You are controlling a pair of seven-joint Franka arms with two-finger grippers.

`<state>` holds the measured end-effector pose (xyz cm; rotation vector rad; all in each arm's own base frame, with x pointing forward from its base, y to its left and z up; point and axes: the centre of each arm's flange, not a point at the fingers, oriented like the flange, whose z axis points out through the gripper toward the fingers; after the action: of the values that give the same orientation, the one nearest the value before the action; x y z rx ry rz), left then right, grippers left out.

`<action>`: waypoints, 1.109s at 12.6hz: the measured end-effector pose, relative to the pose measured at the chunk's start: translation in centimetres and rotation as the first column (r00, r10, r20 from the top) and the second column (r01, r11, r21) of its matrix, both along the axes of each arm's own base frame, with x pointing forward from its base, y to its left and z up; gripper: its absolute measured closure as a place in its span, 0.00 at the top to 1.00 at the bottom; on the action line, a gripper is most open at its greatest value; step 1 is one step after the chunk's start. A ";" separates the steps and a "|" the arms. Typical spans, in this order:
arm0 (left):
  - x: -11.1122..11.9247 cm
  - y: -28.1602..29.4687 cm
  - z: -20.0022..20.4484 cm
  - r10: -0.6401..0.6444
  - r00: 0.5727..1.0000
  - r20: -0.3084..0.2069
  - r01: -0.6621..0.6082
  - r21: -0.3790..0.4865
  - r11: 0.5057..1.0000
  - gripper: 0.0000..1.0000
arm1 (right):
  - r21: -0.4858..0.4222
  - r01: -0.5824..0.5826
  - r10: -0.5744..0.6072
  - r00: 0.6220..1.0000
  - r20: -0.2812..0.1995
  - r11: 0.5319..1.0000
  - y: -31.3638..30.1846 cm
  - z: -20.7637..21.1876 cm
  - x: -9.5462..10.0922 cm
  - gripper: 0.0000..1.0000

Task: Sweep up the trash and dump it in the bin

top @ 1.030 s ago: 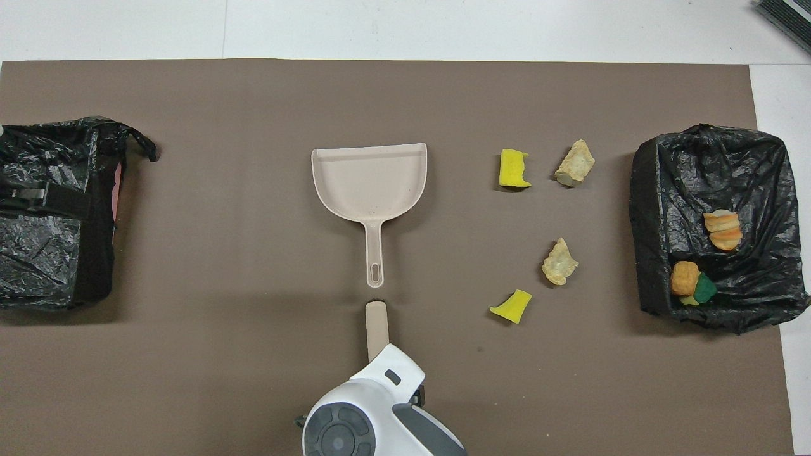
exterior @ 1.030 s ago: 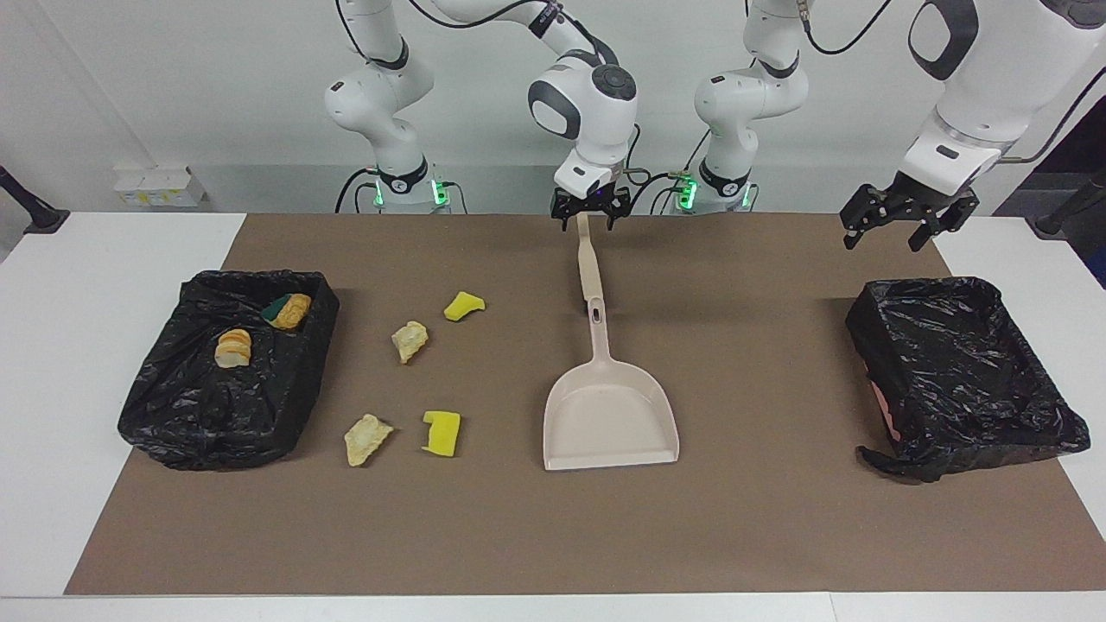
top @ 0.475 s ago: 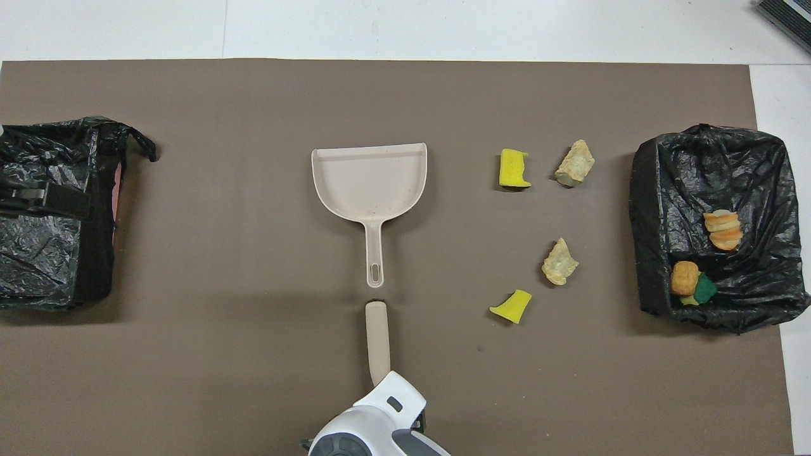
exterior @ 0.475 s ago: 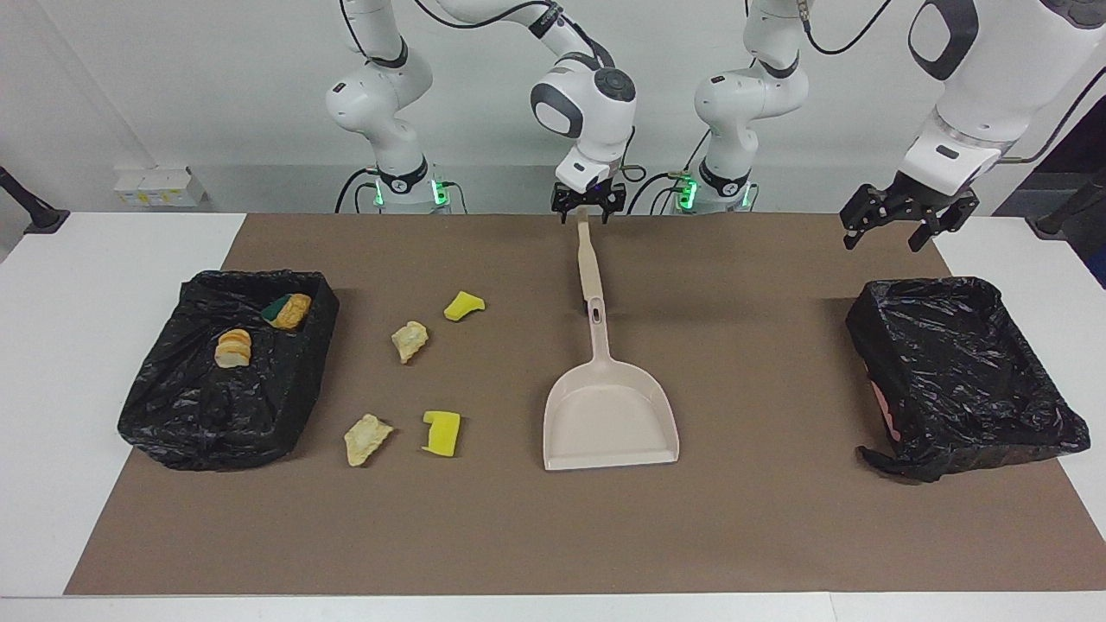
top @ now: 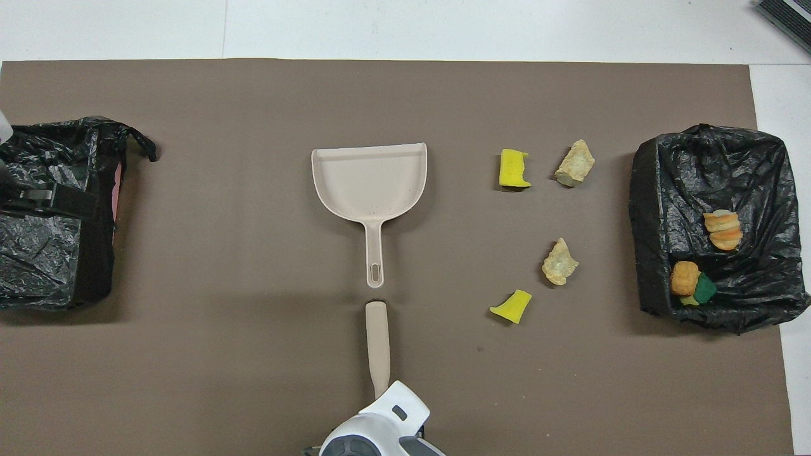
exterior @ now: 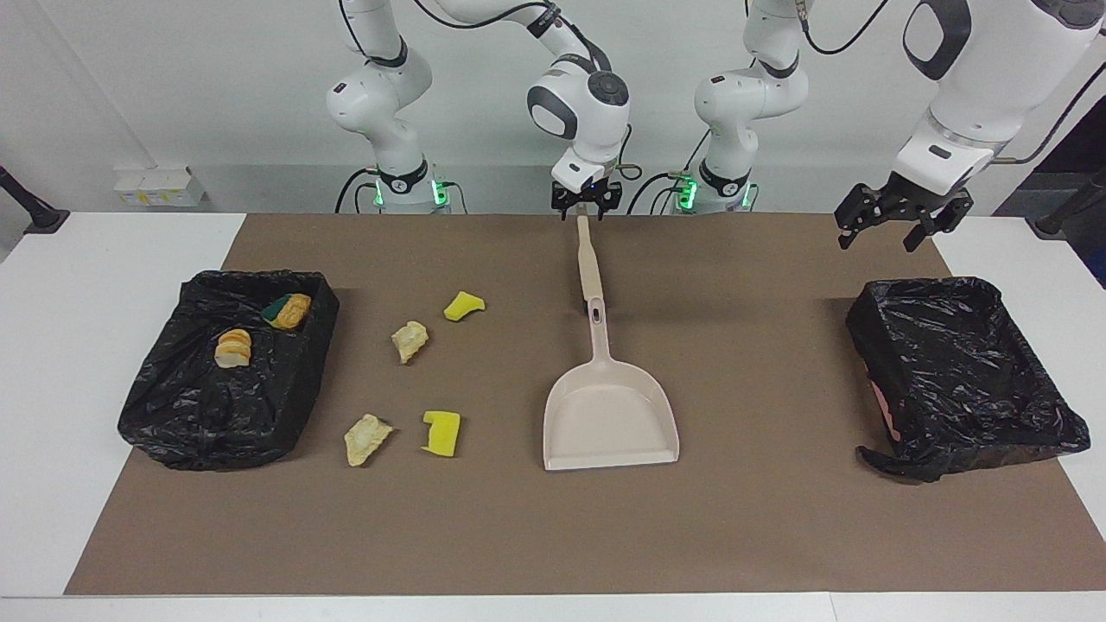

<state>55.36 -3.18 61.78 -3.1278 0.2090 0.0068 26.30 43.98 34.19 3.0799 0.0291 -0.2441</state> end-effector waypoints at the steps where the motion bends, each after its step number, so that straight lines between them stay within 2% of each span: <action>1: 0.3 -0.7 0.1 -0.012 1.000 0.024 0.013 -0.006 1.000 1.00 | 0.003 0.005 -0.005 1.000 -0.004 1.000 0.0 0.0 0.0 0.76; 2: 0.8 -1.9 -0.3 -0.033 0.998 0.049 0.033 -0.011 0.999 1.00 | 0.005 0.007 -0.007 1.000 -0.006 1.000 0.0 0.1 0.0 0.75; 6: 4.1 -7.2 -6.2 -0.111 0.992 0.059 0.113 -0.040 0.993 1.00 | 0.006 0.009 -0.009 1.000 -0.008 1.000 0.0 0.0 -0.1 0.30; 7: 4.9 -8.7 -8.0 -0.117 0.991 0.060 0.120 -0.049 0.992 1.00 | 0.006 0.009 -0.009 1.000 -0.008 1.000 0.0 0.0 -0.1 0.26; 9: 6.0 -11.7 -11.2 -0.119 0.991 0.056 0.122 -0.067 0.990 1.00 | 0.007 0.010 -0.010 1.000 -0.008 1.000 0.0 0.1 0.0 0.26; 11: 6.4 -13.4 -12.7 -0.109 0.993 0.050 0.113 -0.075 0.991 1.00 | 0.015 0.035 -0.035 0.999 0.000 0.999 -0.1 0.7 0.3 0.26; 14: 6.6 -14.4 -13.4 -0.080 0.995 0.056 0.084 -0.082 0.993 1.00 | 0.026 0.096 -0.097 0.995 0.013 0.995 -2.5 4.6 2.0 0.26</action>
<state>61.93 -17.61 48.33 -3.1957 0.3463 -0.0865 28.28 41.50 38.80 3.1123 -0.1183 -0.2272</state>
